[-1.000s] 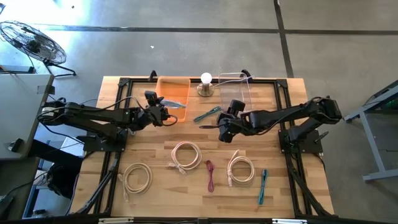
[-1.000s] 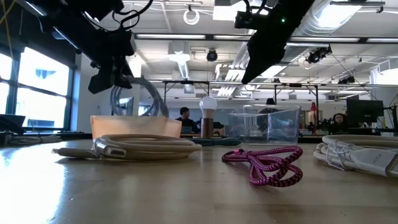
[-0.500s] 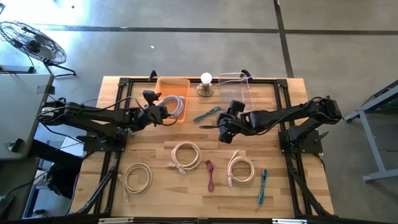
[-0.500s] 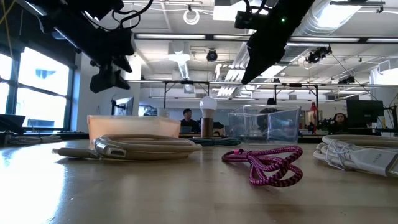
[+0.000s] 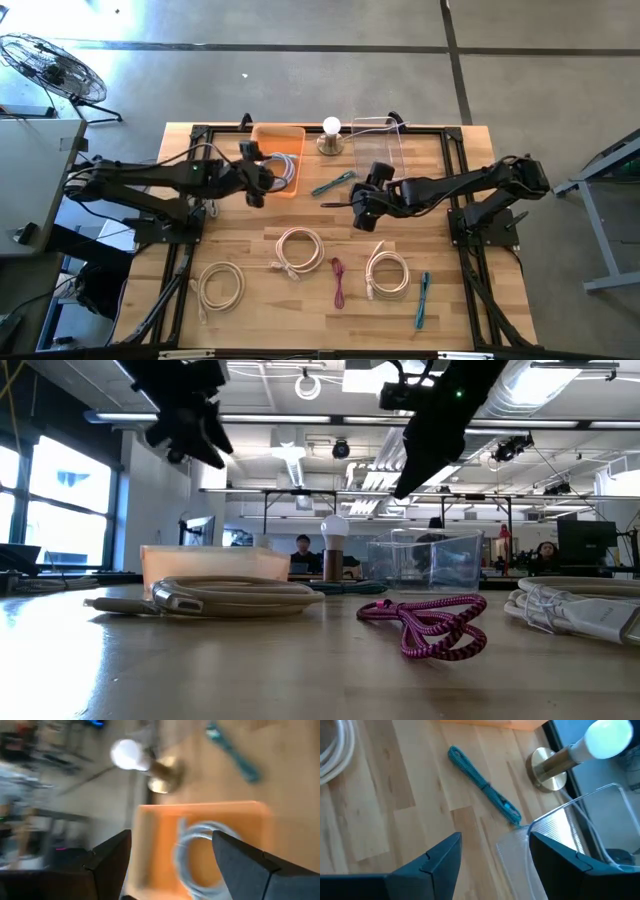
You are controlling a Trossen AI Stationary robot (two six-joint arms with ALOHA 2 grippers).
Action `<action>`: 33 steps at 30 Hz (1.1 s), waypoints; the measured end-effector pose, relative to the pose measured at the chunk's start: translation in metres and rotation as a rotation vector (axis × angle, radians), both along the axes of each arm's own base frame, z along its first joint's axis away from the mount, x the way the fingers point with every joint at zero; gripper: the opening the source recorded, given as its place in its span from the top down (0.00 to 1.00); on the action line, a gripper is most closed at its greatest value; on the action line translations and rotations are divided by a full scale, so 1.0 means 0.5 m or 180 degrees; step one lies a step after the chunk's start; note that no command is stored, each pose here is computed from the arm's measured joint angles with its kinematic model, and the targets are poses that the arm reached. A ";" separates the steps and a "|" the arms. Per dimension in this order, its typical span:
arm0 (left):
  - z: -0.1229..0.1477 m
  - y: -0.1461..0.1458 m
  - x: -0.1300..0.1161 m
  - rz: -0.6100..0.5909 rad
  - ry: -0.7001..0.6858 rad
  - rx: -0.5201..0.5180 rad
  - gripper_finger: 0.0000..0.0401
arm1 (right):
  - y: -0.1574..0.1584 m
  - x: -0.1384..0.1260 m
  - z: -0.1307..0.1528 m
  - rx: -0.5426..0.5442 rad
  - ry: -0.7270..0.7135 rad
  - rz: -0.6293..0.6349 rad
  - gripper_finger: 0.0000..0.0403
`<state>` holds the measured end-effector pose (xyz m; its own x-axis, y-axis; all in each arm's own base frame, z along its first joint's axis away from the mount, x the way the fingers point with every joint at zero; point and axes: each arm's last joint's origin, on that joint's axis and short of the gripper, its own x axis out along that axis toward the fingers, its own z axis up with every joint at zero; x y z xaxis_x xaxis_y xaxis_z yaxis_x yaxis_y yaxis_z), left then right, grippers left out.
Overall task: Pick & Place USB Port
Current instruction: Put the white charger cable into the transparent bin
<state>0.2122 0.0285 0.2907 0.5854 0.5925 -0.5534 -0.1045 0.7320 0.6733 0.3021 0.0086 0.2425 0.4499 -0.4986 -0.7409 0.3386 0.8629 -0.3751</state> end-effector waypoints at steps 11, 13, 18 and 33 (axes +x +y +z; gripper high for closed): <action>0.037 -0.011 -0.103 0.1328 0.0653 -0.1243 0.32 | 0.001 0.001 0.000 0.0051 -0.0006 0.0028 0.44; 0.034 -0.012 -0.114 0.1649 0.0629 -0.1351 0.32 | 0.001 0.001 0.000 0.0051 -0.0011 0.0028 0.44; 0.030 -0.010 -0.117 0.2271 0.0307 -0.1450 0.32 | 0.003 0.001 0.000 0.0110 -0.0017 0.0047 0.44; -0.056 -0.013 -0.112 0.3128 0.1026 -0.1453 0.32 | 0.044 0.000 -0.002 0.0267 0.0003 0.0350 0.44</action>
